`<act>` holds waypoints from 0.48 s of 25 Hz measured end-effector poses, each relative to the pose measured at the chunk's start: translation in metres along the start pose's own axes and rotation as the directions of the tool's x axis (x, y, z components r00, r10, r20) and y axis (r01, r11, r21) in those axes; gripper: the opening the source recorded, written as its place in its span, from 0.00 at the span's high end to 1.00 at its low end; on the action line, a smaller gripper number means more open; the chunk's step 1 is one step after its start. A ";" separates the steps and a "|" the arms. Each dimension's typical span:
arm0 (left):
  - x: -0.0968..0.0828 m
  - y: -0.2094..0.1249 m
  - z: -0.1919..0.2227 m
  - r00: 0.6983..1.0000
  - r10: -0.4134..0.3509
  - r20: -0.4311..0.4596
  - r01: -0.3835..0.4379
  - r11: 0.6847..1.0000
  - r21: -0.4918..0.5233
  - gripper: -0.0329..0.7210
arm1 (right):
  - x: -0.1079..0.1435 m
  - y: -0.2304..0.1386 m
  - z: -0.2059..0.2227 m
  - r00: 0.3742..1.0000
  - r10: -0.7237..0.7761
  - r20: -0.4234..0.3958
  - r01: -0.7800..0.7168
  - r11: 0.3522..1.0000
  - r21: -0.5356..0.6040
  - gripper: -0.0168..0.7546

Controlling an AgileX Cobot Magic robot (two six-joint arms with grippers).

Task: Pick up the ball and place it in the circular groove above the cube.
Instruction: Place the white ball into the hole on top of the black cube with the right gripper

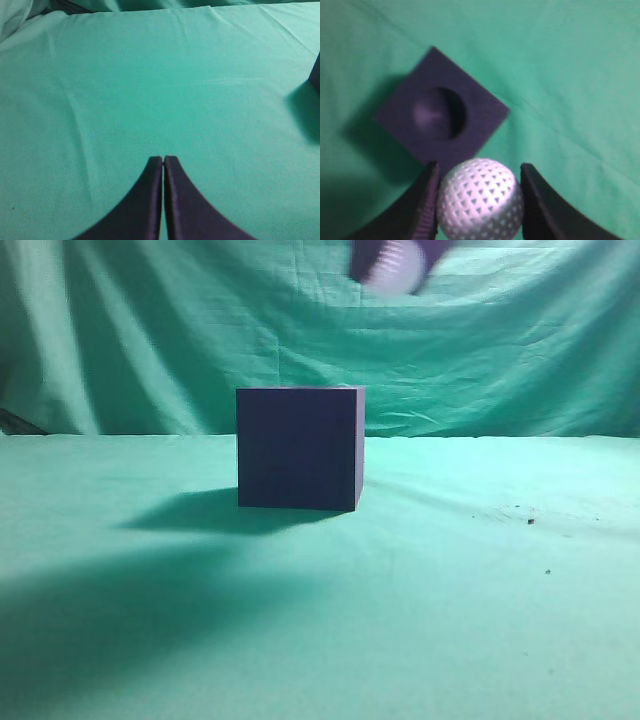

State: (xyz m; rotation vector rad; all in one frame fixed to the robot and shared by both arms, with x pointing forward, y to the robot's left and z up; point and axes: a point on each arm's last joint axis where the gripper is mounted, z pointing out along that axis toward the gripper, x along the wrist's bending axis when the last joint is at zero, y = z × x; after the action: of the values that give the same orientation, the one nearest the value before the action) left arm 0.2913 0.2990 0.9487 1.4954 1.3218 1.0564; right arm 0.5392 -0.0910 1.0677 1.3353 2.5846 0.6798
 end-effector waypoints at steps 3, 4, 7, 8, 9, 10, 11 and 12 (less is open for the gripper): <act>0.000 0.000 0.000 1.000 0.000 0.000 0.000 1.000 0.000 0.96 | 0.032 0.004 0.011 0.996 -0.084 -0.038 0.083 0.996 -0.039 0.57; 0.000 0.000 0.000 1.000 0.000 0.000 0.000 1.000 0.000 0.96 | 0.037 0.005 0.017 0.994 -0.100 -0.041 0.098 0.994 -0.044 0.57; 0.000 0.000 0.000 1.000 0.000 0.000 0.000 1.000 0.000 0.96 | 0.043 0.006 0.039 0.989 -0.142 -0.036 0.140 0.989 -0.038 0.57; 0.000 0.000 0.000 1.000 0.000 0.000 0.000 1.000 0.000 0.96 | 0.043 0.007 0.046 0.988 -0.150 -0.030 0.149 0.988 -0.037 0.57; 0.000 0.000 0.000 1.000 0.000 0.000 0.000 1.000 0.000 0.96 | 0.042 0.007 0.053 0.986 -0.164 -0.018 0.163 0.986 -0.032 0.57; 0.000 0.000 0.000 1.000 0.000 0.000 0.000 1.000 0.000 0.96 | 0.040 0.007 0.058 0.984 -0.179 -0.004 0.179 0.984 -0.023 0.57; 0.000 0.000 0.000 1.000 0.000 0.000 0.000 1.000 0.000 0.96 | 0.039 0.007 0.062 0.980 -0.198 0.014 0.198 0.980 -0.019 0.57; 0.000 0.000 0.000 1.000 0.000 0.000 0.000 1.000 0.000 0.96 | 0.037 0.007 0.065 0.976 -0.214 0.030 0.214 0.977 -0.021 0.57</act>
State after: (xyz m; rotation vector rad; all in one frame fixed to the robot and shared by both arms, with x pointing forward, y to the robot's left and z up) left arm 0.2913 0.2990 0.9487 1.4954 1.3218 1.0564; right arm 0.5441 -0.0367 1.0163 1.0305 2.6379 0.6476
